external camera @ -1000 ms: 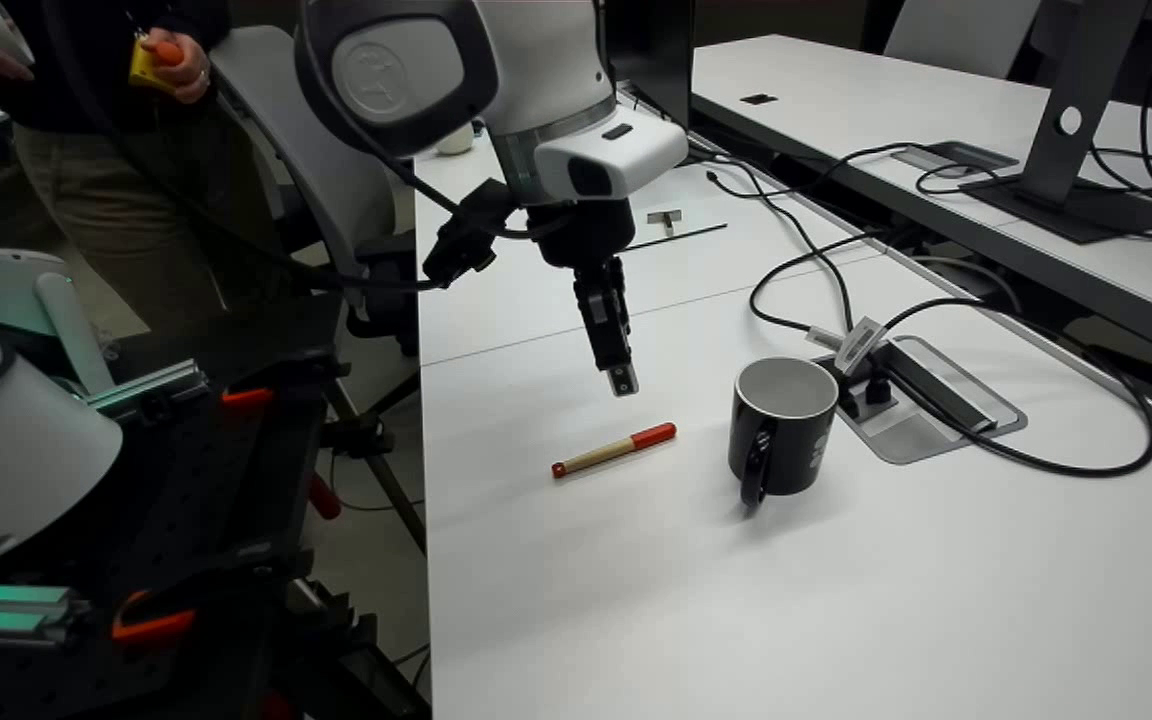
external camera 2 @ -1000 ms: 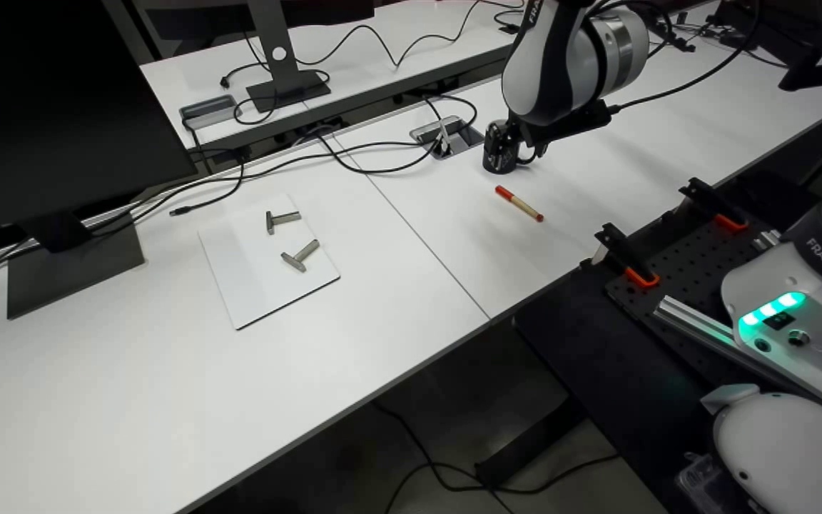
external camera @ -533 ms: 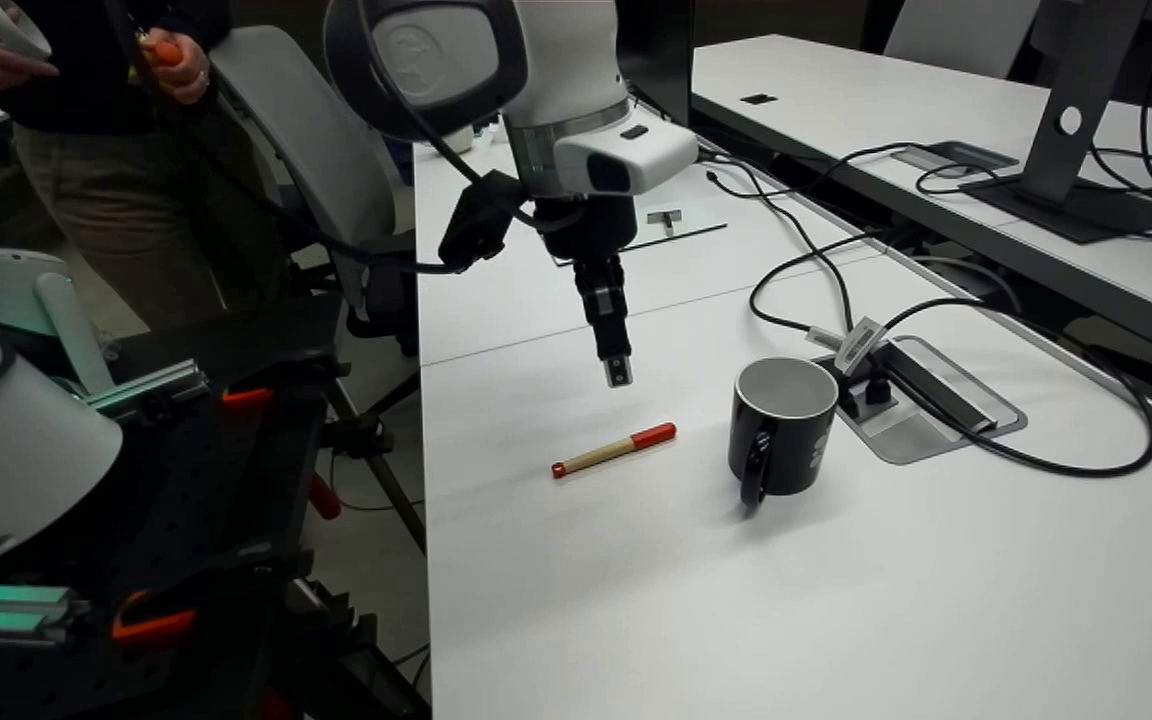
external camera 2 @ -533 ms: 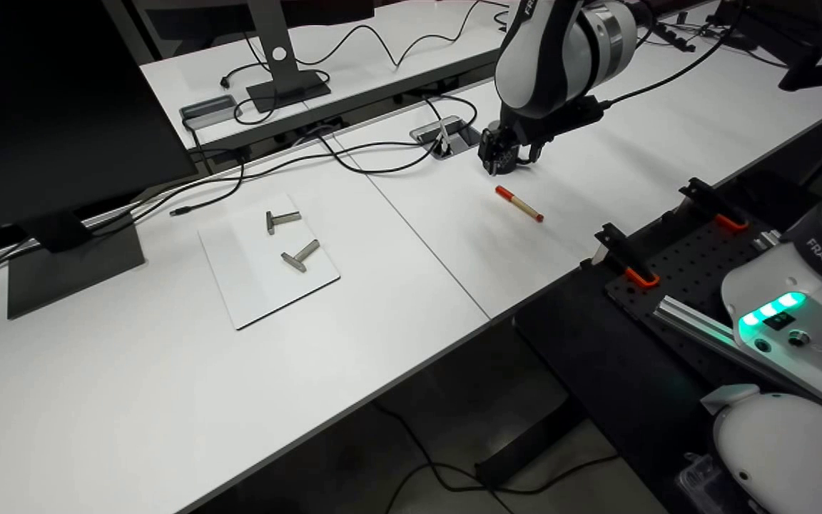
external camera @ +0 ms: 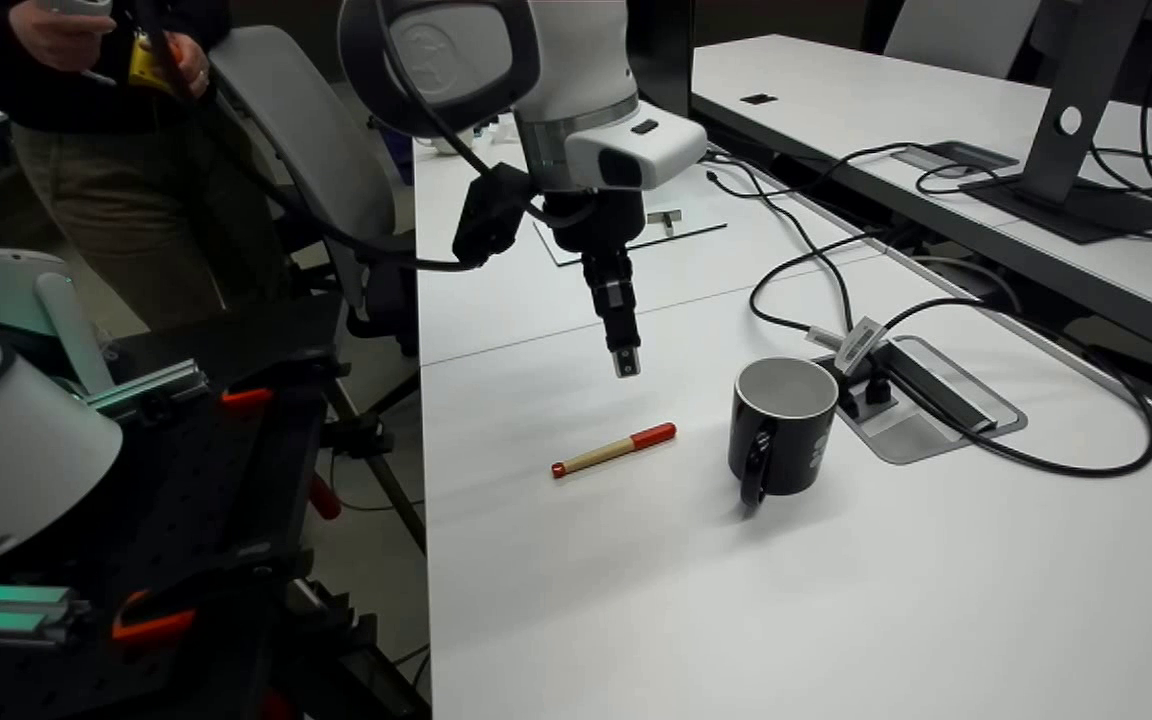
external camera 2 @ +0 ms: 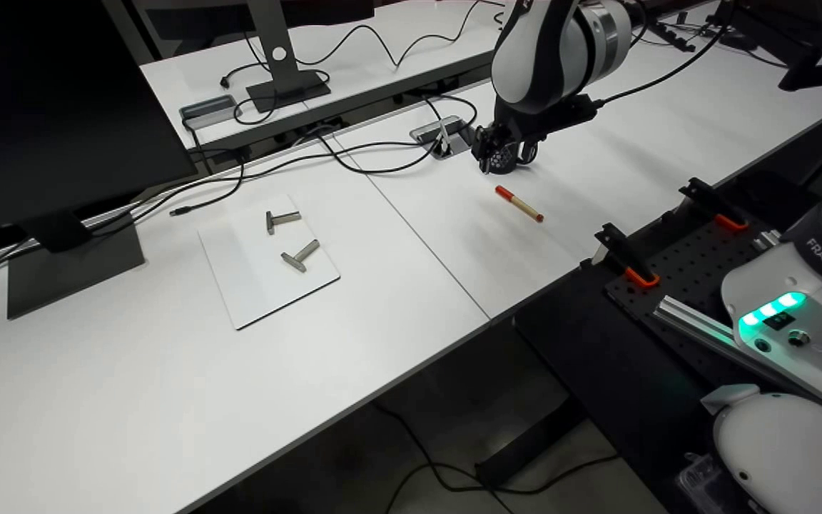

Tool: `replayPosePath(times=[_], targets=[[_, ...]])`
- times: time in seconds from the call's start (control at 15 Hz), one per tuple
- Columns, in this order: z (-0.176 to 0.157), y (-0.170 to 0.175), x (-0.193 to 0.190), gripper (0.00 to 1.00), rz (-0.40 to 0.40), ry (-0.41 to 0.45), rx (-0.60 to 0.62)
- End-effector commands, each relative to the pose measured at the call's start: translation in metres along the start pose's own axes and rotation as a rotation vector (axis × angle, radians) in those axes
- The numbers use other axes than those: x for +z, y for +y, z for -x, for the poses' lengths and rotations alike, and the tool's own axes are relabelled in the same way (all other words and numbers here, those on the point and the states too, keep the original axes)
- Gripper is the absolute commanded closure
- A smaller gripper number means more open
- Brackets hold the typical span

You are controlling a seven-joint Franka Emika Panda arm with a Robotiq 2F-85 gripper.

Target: Put the marker in the mug

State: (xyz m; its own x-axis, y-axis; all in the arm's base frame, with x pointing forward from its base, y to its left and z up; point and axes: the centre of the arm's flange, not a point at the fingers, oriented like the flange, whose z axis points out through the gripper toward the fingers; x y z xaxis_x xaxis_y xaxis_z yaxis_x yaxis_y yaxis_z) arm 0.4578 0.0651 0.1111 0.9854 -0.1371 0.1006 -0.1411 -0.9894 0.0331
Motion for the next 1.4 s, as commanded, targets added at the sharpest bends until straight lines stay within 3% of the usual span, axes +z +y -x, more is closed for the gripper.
replayPosePath(times=[0.0,0.53,1.33], targets=[[0.000,0.000,0.008,0.00,-0.022,0.004,-0.091],[0.023,0.020,0.042,0.00,-0.043,-0.041,-0.201],[0.020,0.017,0.065,0.00,-0.013,-0.157,-0.331]])
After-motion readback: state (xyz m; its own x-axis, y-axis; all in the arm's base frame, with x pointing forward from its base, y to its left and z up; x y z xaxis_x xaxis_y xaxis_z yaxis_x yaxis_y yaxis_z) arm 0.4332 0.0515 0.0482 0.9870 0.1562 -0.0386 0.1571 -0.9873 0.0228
